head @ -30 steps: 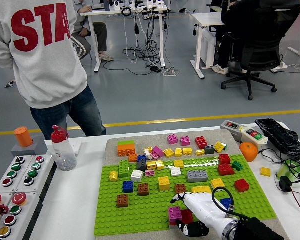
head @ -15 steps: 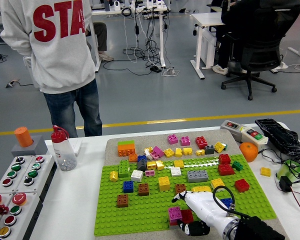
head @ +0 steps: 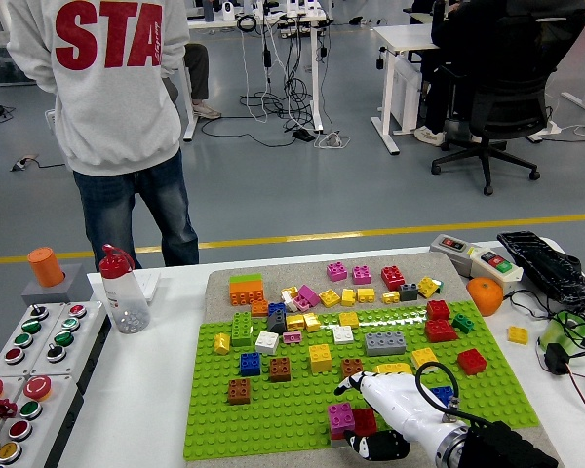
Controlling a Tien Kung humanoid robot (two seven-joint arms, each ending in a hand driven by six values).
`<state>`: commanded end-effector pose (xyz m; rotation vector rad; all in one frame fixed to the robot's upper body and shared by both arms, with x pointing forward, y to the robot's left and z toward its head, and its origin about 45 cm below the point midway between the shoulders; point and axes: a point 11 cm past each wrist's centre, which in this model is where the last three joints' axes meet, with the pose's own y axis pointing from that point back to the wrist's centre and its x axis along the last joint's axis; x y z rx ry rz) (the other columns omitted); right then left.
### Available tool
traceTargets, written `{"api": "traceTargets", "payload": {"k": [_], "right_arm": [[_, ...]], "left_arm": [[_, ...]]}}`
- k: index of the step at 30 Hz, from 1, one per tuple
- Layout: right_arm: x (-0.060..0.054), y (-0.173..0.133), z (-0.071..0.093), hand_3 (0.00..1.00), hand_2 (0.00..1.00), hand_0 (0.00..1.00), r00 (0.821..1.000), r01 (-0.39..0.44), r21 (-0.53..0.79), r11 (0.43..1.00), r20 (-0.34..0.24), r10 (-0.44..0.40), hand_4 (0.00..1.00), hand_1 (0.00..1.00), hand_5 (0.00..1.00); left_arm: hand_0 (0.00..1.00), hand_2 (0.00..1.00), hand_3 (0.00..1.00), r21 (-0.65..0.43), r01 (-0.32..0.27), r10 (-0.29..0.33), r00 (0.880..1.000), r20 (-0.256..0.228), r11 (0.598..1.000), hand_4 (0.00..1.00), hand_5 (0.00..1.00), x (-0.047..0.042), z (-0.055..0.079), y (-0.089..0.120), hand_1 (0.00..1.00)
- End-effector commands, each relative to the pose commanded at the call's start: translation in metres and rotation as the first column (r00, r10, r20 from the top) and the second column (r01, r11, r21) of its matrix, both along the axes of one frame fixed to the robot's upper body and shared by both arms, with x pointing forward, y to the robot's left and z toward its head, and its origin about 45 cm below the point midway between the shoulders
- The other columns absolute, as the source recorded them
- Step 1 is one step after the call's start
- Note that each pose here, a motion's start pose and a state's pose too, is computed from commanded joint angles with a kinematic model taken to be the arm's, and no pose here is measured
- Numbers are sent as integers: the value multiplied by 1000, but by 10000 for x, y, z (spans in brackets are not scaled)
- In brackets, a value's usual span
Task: Pick up the brick,pile it on top of brick,press brick,pick up the brick,pile it on top of brick,press brick
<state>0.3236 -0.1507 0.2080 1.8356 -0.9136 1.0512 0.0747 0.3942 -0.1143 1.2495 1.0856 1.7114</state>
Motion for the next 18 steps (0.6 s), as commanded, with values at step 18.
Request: {"api": "traceTargets", "payload": {"k": [18], "right_arm": [[-152, 84, 249, 805, 908, 747, 997, -54, 10, 999, 60, 53, 693, 782, 261]], "left_arm": [[651, 703, 572, -1, 1, -1, 1000, -1, 1000, 299, 998, -1, -1, -2, 675]]}}
